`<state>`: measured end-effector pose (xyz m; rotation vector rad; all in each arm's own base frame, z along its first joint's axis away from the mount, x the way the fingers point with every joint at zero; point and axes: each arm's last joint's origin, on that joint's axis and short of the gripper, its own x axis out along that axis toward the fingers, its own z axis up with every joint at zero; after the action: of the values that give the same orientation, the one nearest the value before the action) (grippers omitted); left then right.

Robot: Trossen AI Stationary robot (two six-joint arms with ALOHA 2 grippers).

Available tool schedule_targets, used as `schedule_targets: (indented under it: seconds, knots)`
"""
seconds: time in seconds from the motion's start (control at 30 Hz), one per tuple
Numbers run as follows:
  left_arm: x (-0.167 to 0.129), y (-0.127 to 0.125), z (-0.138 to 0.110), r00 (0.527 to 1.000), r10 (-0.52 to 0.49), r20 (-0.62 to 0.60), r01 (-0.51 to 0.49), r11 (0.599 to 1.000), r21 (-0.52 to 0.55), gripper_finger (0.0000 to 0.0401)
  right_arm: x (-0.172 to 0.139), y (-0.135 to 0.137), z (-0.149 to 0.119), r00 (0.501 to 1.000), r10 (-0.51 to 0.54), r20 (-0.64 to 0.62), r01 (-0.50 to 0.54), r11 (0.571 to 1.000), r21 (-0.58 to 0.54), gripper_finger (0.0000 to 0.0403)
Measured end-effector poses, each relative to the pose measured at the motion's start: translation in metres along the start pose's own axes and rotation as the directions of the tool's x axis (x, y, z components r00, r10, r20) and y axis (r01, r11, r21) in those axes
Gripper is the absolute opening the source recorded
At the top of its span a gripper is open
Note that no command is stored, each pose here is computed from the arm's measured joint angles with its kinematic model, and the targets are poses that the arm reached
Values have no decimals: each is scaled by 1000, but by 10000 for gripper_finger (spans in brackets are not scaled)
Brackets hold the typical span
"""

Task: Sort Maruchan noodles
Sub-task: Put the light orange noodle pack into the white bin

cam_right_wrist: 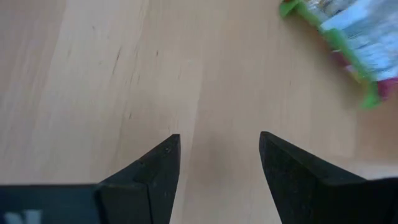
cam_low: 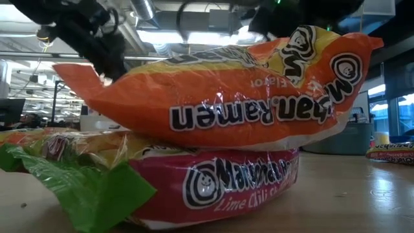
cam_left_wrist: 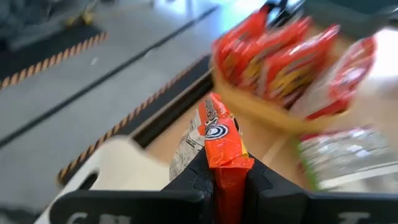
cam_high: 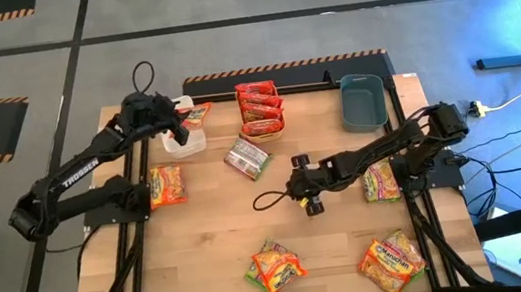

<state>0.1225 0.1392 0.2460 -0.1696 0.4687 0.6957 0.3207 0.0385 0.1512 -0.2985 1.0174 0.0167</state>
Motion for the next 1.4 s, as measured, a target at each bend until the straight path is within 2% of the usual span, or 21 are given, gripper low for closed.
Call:
schedule_targets:
  seconds: [0.17, 0.3, 0.47, 0.63, 0.7, 0.8, 0.87, 1.07, 1.2, 1.3, 1.4]
  knots:
    - [-24, -18, 14, 986, -107, 127, 101, 994, 51, 18, -37, -18, 18, 987, -64, 148, 59, 998, 35, 204]
    - [-40, -32, 17, 953, -241, 184, 227, 969, 94, 18, -62, -48, 36, 918, -148, 367, 109, 986, 126, 204]
    - [-46, -51, 21, 879, -423, 221, 398, 905, 151, 18, -65, -77, 48, 811, -148, 565, 55, 983, 177, 204]
    - [-49, -65, 21, 840, -497, 216, 463, 866, 190, 18, -56, -90, 50, 767, -173, 618, 25, 970, 240, 205]
    - [-50, -68, 22, 828, -517, 216, 480, 854, 202, 18, -56, -96, 49, 762, -183, 622, 17, 965, 262, 205]
    - [-51, -73, 23, 818, -525, 235, 483, 849, 216, 18, -56, -104, 46, 753, -125, 646, -50, 968, 246, 216]
    - [-52, -75, 25, 808, -531, 256, 483, 845, 227, 18, -57, -114, 44, 735, -117, 668, -88, 960, 265, 239]
    - [-56, -77, 33, 772, -541, 334, 475, 840, 265, 18, -53, -142, 34, 726, -178, 665, -45, 952, 304, 331]
    - [-51, -77, 39, 782, -492, 382, 416, 869, 268, 18, -39, -153, 34, 641, -77, 763, -102, 978, 184, 366]
    - [-43, -79, 42, 779, -481, 402, 400, 875, 272, 18, -29, -158, 37, 587, -78, 806, -97, 981, 166, 370]
    - [-36, -82, 45, 773, -481, 414, 398, 875, 274, 18, -24, -162, 42, 565, -70, 822, -116, 980, 163, 363]
